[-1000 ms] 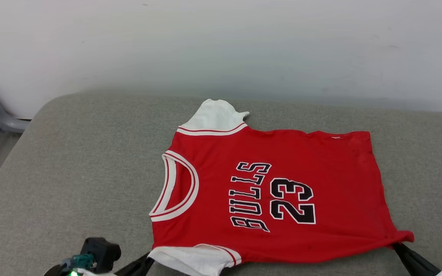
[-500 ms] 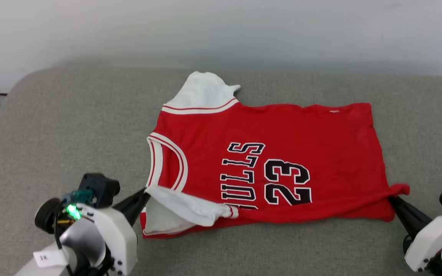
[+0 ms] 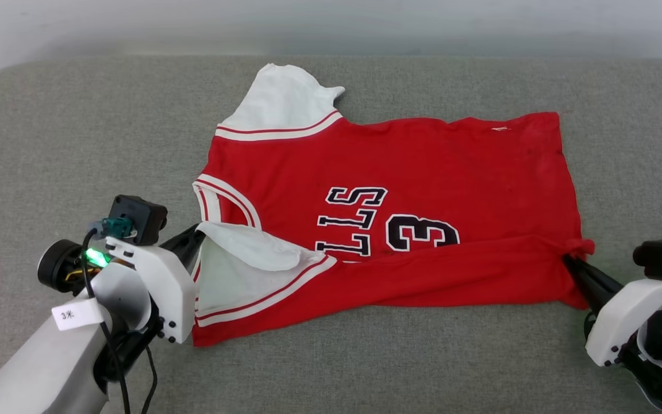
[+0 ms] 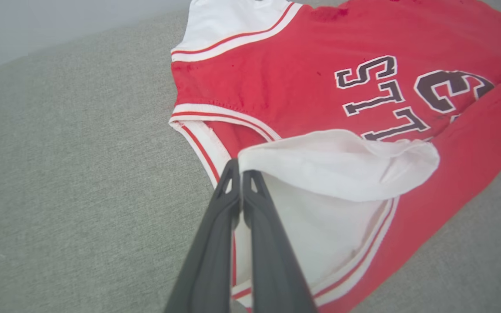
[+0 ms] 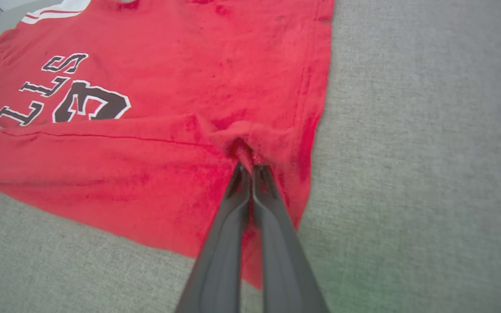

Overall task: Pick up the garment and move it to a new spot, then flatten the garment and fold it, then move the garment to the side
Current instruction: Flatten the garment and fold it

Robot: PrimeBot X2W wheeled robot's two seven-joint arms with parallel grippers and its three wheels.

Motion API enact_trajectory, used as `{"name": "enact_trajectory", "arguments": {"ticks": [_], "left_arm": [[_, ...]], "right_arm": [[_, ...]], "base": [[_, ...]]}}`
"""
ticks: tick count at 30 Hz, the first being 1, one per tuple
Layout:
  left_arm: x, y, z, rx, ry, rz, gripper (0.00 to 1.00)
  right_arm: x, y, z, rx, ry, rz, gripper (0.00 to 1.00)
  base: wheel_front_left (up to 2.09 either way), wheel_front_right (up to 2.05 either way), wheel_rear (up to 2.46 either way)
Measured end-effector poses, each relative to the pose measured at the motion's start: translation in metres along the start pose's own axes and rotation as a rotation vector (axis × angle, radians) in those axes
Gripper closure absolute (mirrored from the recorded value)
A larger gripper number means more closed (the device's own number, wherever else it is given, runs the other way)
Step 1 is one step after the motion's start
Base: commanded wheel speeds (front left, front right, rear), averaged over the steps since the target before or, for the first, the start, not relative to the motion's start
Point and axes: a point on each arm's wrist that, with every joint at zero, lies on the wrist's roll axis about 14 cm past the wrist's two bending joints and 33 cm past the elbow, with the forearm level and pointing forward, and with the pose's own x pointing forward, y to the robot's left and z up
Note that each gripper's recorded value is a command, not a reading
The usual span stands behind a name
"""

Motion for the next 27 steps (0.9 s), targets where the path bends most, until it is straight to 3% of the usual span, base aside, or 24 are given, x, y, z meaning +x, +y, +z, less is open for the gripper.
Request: {"name": "enact_trajectory", "arguments": {"ticks": [9,10,11,12,17,22,27], "left_arm": [[0.024,0.008,-0.019,0.025,0.068,0.008,1.0],[0.028,0.01,-0.023,0.032,0.081,0.017,0.09],[0.029,0.011,-0.024,0.025,0.081,0.024,0.0],[0.03,0.01,-0.025,0.017,0.079,0.026,0.0],[0.028,0.014,-0.007,-0.032,-0.028,0.071,0.0],[0.007,0.016,0.009,-0.193,-0.152,0.125,0.0],[-0.021,0.001,0.004,-0.28,-0.184,0.127,0.0]], "right_arm": [[0.009,-0.001,-0.012,-0.028,0.063,-0.005,1.0],[0.01,-0.004,-0.013,-0.029,0.072,-0.015,0.99],[0.011,-0.005,-0.012,-0.025,0.067,-0.02,0.33],[0.011,-0.005,-0.01,-0.018,0.061,-0.022,0.0],[0.008,0.001,0.003,-0.067,0.029,-0.01,0.0],[-0.004,0.007,0.027,-0.12,-0.009,0.005,0.0],[-0.023,0.014,0.037,-0.148,0.0,0.012,0.0]], "base": [[0.0,0.0,0.0],[0.0,0.0,0.0],[0.0,0.0,0.0],[0.0,0.0,0.0],[0.0,0.0,0.0],[0.0,0.0,0.0],[0.0,0.0,0.0]]}}
